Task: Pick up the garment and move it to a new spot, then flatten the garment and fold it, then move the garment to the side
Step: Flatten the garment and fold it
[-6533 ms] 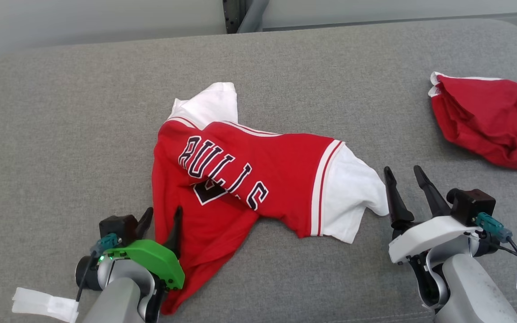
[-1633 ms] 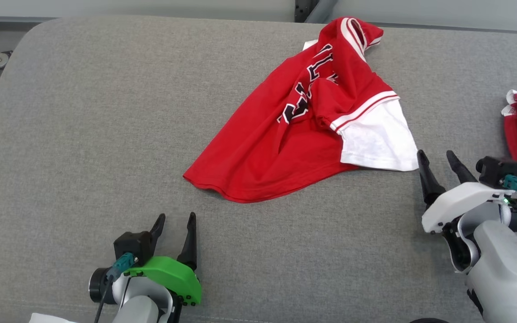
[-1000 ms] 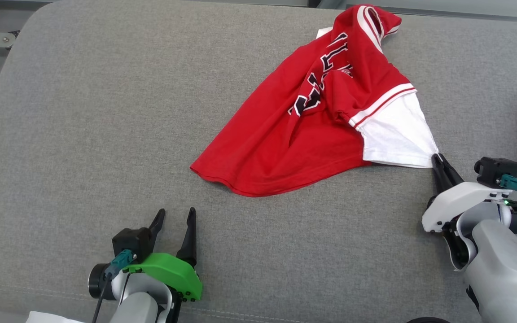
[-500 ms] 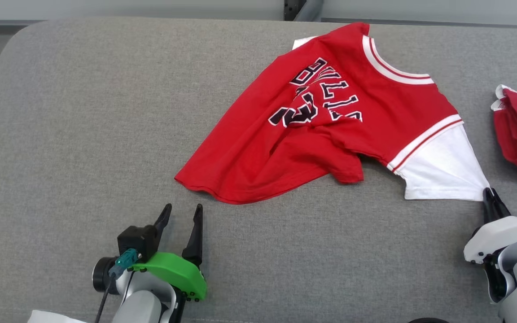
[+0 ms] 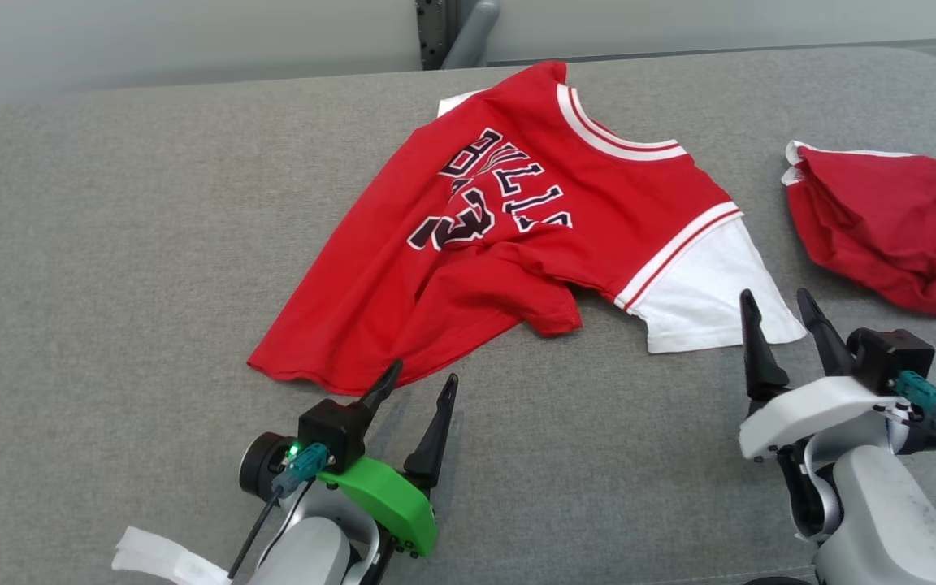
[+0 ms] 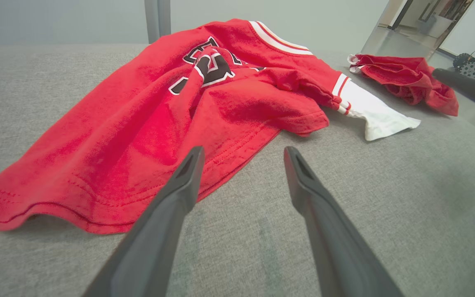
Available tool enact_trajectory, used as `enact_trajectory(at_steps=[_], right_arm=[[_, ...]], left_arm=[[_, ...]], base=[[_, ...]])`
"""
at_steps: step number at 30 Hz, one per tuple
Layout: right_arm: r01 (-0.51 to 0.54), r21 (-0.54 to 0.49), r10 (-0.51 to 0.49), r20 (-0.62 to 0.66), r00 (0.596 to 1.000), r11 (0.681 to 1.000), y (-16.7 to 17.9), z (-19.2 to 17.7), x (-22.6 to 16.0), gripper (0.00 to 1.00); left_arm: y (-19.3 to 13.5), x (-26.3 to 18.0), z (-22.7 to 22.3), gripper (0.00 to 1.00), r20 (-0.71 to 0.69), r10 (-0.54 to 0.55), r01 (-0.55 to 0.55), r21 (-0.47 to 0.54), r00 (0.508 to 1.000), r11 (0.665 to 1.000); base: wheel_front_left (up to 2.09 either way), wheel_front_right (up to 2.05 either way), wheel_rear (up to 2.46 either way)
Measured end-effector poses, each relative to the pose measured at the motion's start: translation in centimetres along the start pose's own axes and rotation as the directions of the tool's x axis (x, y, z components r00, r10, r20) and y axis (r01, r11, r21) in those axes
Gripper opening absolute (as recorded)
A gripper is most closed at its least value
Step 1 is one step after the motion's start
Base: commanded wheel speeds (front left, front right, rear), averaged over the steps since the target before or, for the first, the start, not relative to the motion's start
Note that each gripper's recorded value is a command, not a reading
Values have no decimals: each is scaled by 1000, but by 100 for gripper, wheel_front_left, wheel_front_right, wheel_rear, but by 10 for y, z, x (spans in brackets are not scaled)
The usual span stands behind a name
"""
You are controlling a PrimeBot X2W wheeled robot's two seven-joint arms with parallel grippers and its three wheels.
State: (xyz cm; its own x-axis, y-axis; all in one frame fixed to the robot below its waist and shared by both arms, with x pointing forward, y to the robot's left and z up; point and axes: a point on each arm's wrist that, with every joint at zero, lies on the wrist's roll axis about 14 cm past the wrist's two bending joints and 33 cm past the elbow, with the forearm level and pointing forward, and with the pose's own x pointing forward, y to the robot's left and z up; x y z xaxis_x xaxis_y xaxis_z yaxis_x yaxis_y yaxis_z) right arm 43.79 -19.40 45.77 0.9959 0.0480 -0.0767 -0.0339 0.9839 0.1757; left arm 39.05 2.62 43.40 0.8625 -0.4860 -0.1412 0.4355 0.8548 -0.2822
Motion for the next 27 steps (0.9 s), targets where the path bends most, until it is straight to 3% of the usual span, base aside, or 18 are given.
enact_trajectory(at_steps=[10, 17, 18, 19, 20, 27], right_arm=[[-55, 28, 54, 15, 998, 998, 22, 2, -8, 100], [10, 42, -10, -5, 1000, 999, 1, -4, -22, 100], [20, 44, -20, -11, 1000, 999, -2, -6, -25, 100], [32, 44, -32, -16, 999, 999, -7, -7, -28, 100], [36, 43, -36, -13, 999, 998, -8, -6, -29, 100], [35, 50, -35, -8, 999, 998, -7, -5, -26, 100]], left_arm=[[-3, 43, -23, 100, -111, -30, 42, 106, 993, 994], [3, 43, -62, 100, -234, -9, 33, 97, 972, 995], [4, 42, -66, 88, -245, -4, 28, 92, 969, 995], [7, 42, -69, 40, -254, 7, 14, 82, 967, 997], [8, 41, -70, 0, -259, 13, 9, 84, 966, 996], [24, 38, -68, 0, -266, 70, -50, 82, 962, 995]], base=[[0, 0, 0], [0, 0, 0], [0, 0, 0], [0, 0, 0], [0, 0, 0], [0, 0, 0]])
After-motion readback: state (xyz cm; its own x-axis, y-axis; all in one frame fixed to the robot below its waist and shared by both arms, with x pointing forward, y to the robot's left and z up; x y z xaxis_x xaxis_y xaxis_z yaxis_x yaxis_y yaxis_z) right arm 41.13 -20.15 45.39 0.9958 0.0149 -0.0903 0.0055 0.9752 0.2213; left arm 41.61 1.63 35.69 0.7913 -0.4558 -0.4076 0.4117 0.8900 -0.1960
